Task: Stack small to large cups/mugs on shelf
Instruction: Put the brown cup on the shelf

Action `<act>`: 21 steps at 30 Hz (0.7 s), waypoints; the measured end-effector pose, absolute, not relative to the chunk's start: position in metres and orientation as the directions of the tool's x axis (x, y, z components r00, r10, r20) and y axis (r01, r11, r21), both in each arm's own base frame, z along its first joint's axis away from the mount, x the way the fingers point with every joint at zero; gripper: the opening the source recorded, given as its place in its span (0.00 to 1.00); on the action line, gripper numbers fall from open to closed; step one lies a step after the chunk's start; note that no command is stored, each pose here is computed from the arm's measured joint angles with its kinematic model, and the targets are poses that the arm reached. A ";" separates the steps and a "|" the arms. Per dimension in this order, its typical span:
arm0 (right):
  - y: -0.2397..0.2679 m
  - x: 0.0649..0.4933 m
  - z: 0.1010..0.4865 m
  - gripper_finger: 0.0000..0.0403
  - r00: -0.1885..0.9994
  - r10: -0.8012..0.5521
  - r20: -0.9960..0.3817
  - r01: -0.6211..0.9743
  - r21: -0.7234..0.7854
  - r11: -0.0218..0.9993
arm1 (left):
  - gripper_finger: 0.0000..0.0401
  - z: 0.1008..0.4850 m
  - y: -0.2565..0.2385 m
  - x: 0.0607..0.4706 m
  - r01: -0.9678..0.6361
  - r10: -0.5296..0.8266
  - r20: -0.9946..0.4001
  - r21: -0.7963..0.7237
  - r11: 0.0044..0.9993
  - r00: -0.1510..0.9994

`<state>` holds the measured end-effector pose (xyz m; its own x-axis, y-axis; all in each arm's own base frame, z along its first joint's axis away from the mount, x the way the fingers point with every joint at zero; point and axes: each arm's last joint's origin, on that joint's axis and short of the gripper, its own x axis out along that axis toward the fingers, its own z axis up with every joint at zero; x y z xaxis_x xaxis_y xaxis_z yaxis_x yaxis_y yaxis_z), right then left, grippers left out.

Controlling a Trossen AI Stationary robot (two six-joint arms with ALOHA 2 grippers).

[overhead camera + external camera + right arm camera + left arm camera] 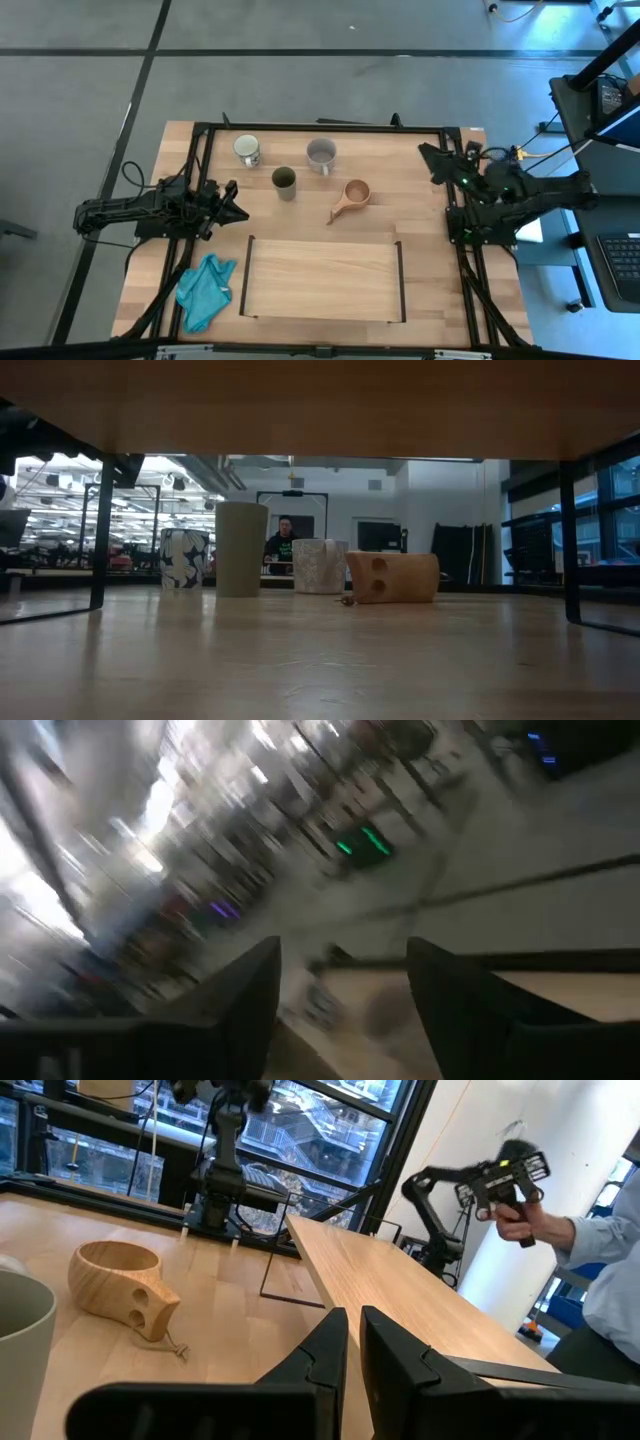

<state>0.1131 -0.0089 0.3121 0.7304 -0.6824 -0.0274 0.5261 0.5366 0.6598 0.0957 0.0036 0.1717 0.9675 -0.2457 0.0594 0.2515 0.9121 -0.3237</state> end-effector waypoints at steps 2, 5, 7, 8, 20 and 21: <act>-0.010 0.121 0.325 0.54 0.708 -0.692 -0.144 0.624 0.585 0.518 | 0.07 0.172 0.004 0.096 0.252 -0.246 0.059 -0.324 0.912 0.968; -0.015 0.131 0.336 0.54 0.640 -0.689 -0.340 0.747 0.485 0.455 | 0.07 0.172 0.004 0.096 0.252 -0.246 0.059 -0.324 0.912 0.968; -0.021 0.137 0.338 0.54 0.573 -0.662 -0.484 0.814 0.432 0.388 | 0.07 0.172 0.004 0.096 0.252 -0.246 0.060 -0.324 0.912 0.967; -0.024 0.141 0.338 0.54 0.536 -0.641 -0.549 0.841 0.407 0.356 | 0.07 0.172 0.004 0.096 0.252 -0.246 0.059 -0.324 0.912 0.968; -0.079 0.205 0.293 0.54 0.354 -0.329 -0.875 0.921 0.266 0.283 | 0.07 0.172 0.004 0.096 0.252 -0.246 0.059 -0.324 0.912 0.968; -0.081 0.209 0.288 0.54 0.341 -0.304 -0.890 0.924 0.257 0.285 | 0.07 0.172 0.004 0.096 0.252 -0.246 0.059 -0.324 0.912 0.967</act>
